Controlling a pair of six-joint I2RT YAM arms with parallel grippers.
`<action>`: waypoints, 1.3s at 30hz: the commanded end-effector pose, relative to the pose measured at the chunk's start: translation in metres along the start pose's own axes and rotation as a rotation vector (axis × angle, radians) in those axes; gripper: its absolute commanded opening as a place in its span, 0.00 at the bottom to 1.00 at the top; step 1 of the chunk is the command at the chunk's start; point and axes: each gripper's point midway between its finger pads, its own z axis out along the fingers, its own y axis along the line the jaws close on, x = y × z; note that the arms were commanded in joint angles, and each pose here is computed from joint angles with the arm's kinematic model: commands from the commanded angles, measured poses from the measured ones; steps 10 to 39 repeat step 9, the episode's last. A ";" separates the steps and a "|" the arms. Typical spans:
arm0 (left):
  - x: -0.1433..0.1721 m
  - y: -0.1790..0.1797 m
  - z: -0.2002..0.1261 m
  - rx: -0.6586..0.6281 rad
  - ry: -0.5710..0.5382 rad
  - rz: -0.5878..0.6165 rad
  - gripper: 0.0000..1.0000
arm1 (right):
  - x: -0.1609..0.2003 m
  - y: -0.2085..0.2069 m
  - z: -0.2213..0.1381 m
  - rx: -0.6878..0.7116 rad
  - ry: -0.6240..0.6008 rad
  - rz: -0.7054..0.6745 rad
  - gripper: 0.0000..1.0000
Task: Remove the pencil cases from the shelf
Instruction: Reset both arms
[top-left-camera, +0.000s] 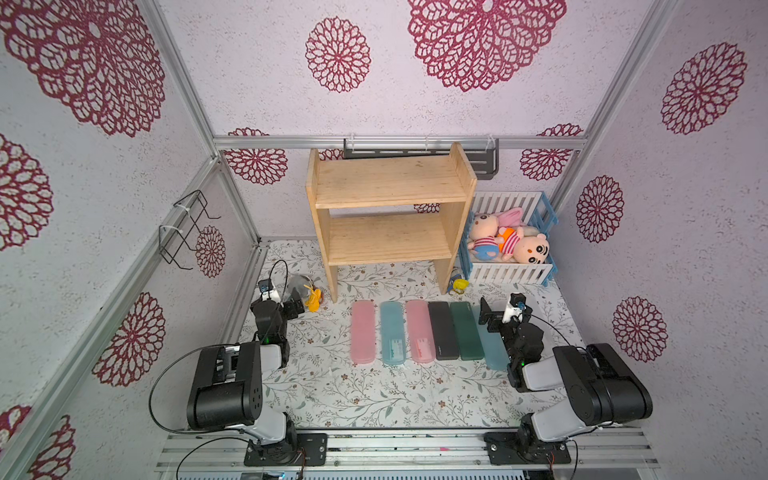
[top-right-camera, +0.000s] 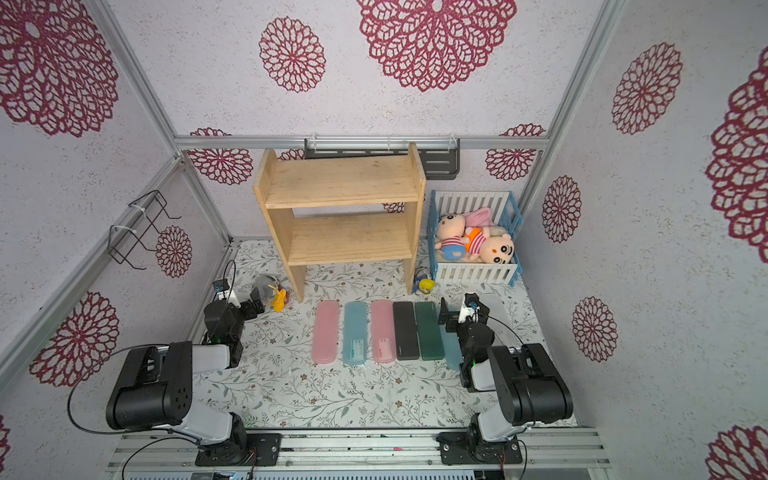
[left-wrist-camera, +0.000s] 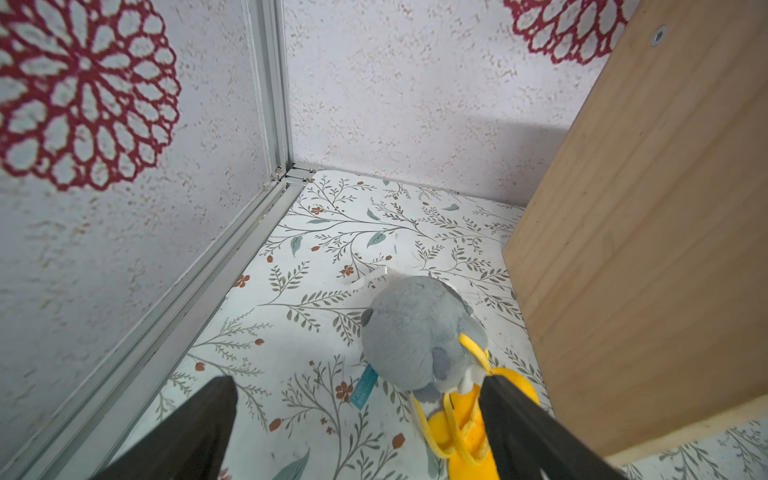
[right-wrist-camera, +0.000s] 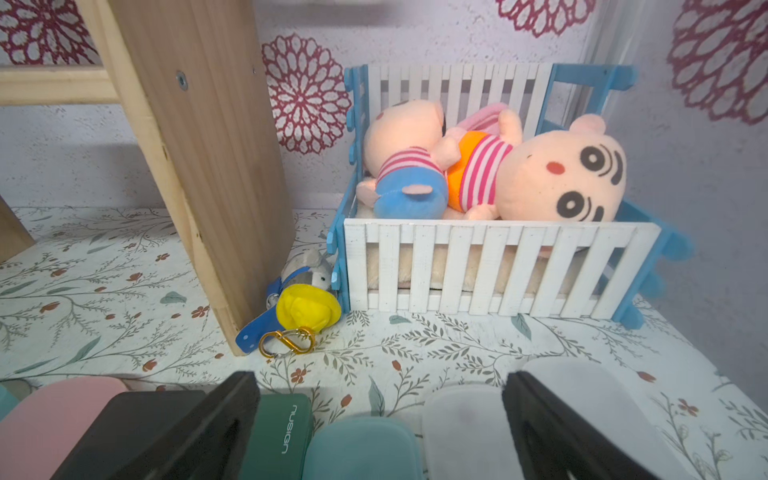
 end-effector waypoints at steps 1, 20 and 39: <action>0.001 -0.004 0.001 0.011 0.006 0.015 0.97 | -0.021 -0.003 0.003 0.022 -0.074 -0.012 0.99; 0.001 -0.004 0.001 0.011 0.008 0.017 0.97 | -0.022 -0.003 0.003 0.021 -0.078 -0.011 0.99; 0.001 -0.004 0.001 0.011 0.008 0.017 0.97 | -0.022 -0.003 0.003 0.021 -0.078 -0.011 0.99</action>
